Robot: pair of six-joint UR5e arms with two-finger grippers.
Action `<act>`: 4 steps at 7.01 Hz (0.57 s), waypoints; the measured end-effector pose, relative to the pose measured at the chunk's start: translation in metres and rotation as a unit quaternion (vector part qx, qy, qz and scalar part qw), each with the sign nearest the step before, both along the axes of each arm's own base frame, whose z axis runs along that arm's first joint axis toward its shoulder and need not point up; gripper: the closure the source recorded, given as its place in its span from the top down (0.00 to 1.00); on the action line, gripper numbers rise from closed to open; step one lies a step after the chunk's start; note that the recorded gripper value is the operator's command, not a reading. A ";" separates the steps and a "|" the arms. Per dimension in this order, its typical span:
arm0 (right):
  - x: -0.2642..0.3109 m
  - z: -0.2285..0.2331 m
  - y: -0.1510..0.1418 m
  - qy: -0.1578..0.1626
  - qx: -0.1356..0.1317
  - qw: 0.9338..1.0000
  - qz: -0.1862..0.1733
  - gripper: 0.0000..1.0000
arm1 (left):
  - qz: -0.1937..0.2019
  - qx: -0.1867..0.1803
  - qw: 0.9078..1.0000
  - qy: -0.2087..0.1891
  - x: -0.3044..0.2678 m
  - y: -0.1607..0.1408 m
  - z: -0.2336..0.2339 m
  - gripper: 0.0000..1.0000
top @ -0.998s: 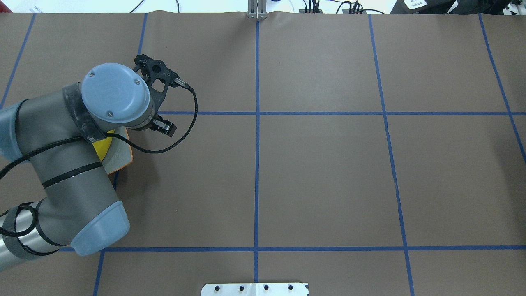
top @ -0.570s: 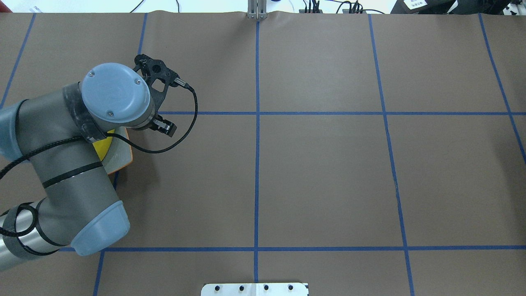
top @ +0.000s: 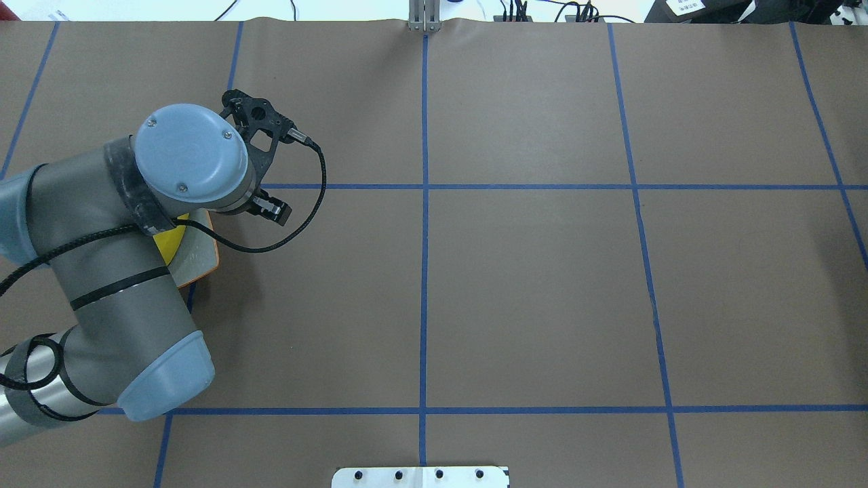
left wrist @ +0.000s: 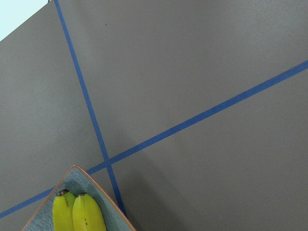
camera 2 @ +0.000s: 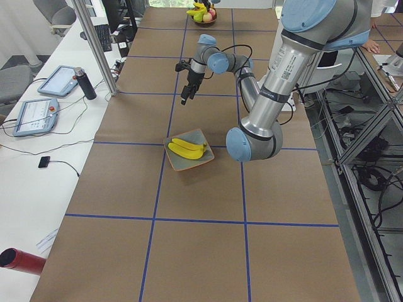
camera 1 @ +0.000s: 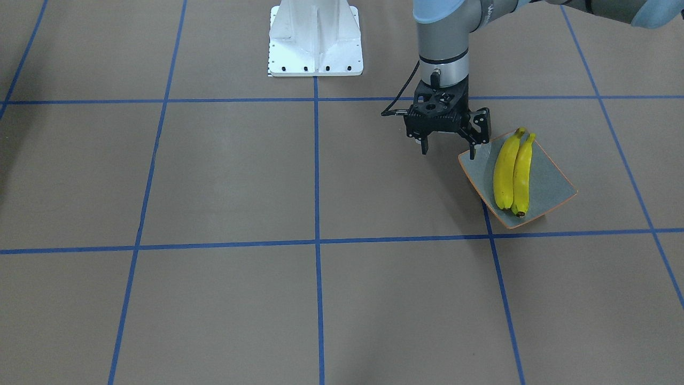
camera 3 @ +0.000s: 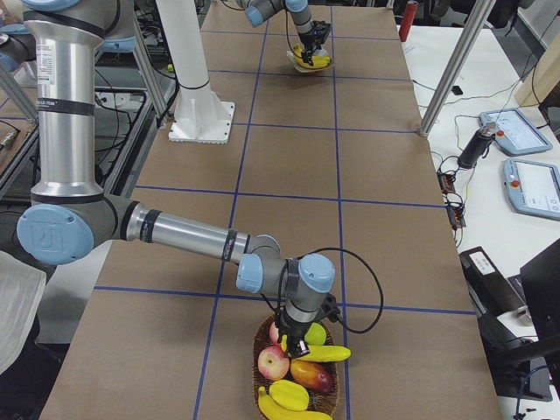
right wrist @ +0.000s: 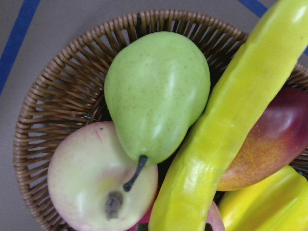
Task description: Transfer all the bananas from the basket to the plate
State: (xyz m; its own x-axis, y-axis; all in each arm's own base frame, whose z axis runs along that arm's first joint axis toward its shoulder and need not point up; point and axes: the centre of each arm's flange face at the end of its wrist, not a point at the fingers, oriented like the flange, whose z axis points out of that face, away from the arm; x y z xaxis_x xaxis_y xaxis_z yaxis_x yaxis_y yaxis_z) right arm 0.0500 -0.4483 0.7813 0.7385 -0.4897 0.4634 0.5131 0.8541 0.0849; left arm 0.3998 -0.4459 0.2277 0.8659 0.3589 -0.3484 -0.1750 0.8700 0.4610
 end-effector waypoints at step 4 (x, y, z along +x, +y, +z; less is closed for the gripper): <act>0.021 -0.002 -0.001 0.028 0.004 0.999 0.020 0.00 | 0.000 -0.002 1.000 -0.002 0.003 -0.002 0.002 1.00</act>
